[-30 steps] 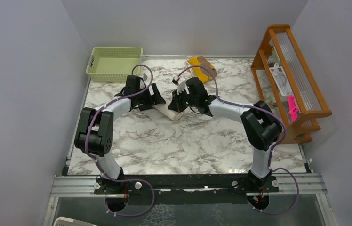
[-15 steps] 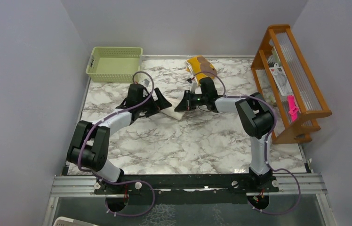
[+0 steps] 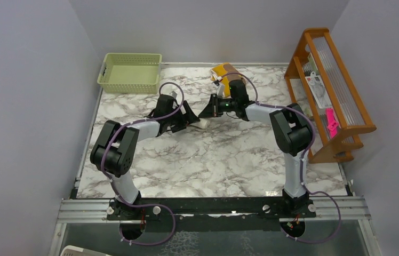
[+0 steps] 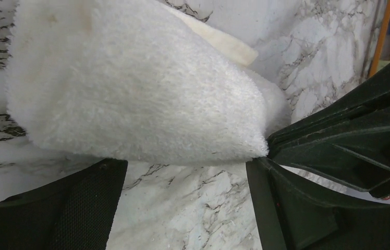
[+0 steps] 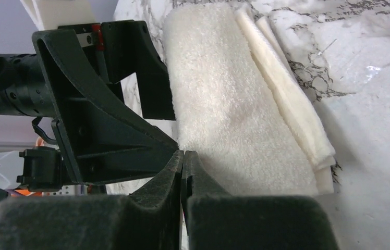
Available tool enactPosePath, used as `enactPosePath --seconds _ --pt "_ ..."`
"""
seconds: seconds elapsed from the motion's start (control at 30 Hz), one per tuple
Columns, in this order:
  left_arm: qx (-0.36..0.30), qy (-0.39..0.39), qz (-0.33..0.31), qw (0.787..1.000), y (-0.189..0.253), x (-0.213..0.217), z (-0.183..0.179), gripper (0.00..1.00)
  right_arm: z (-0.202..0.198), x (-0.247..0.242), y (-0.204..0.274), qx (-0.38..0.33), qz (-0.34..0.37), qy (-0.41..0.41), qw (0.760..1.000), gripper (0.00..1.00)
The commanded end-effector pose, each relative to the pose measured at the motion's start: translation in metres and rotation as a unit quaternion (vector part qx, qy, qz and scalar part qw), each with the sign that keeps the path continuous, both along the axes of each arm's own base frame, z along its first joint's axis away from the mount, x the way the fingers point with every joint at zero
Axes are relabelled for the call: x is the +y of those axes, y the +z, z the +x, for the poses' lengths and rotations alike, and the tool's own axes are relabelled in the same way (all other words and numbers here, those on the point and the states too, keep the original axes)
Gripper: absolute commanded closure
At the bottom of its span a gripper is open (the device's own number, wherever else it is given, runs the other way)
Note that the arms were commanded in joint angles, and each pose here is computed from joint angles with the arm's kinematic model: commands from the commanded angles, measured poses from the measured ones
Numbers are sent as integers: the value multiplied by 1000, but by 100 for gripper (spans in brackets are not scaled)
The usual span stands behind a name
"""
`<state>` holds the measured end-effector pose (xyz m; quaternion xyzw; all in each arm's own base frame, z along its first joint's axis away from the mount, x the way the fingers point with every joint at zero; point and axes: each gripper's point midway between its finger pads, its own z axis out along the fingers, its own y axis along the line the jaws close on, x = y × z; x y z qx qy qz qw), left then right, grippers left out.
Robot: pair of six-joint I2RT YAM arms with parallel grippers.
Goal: Roll the towels
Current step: Roll the towel at the center of the board.
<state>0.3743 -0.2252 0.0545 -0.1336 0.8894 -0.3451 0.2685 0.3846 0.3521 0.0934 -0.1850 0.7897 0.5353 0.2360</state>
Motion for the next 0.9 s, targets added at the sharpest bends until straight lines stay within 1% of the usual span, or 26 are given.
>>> enactPosePath --seconds 0.0,0.13,0.17,0.23,0.3,0.4,0.53,0.67,0.7,0.73,0.83,0.87 --pt "-47 54 29 997 11 15 28 13 -10 -2 7 -13 -17 20 1000 99" --pt "-75 65 3 995 25 15 31 9 -14 -4 -4 -2 -29 20 999 99" --pt "-95 62 -10 994 40 12 31 7 -14 -4 -7 2 -29 20 999 99" --pt "-104 56 -20 993 49 10 30 4 -16 -5 -11 7 -29 19 999 99" --pt "-109 62 -22 992 52 12 28 1 -17 -5 -14 11 -29 20 999 99" --pt "-115 80 -24 990 52 18 28 1 -16 -5 -15 11 -30 20 999 99" --pt "-111 99 -30 988 46 22 32 1 -11 -8 -8 -20 -42 14 999 99" --pt "-96 101 -33 990 37 21 40 1 1 -14 7 -77 -66 -7 995 99" --pt "-86 102 -28 991 27 21 41 1 4 -16 14 -98 -71 -12 993 99" --pt "-83 103 -28 991 24 23 44 1 8 -17 21 -119 -76 -19 990 94" --pt "-77 102 -29 991 24 27 48 1 15 -19 49 -191 -86 -36 977 70" --pt "-75 101 -27 992 25 29 49 1 17 -20 58 -215 -91 -42 971 63"
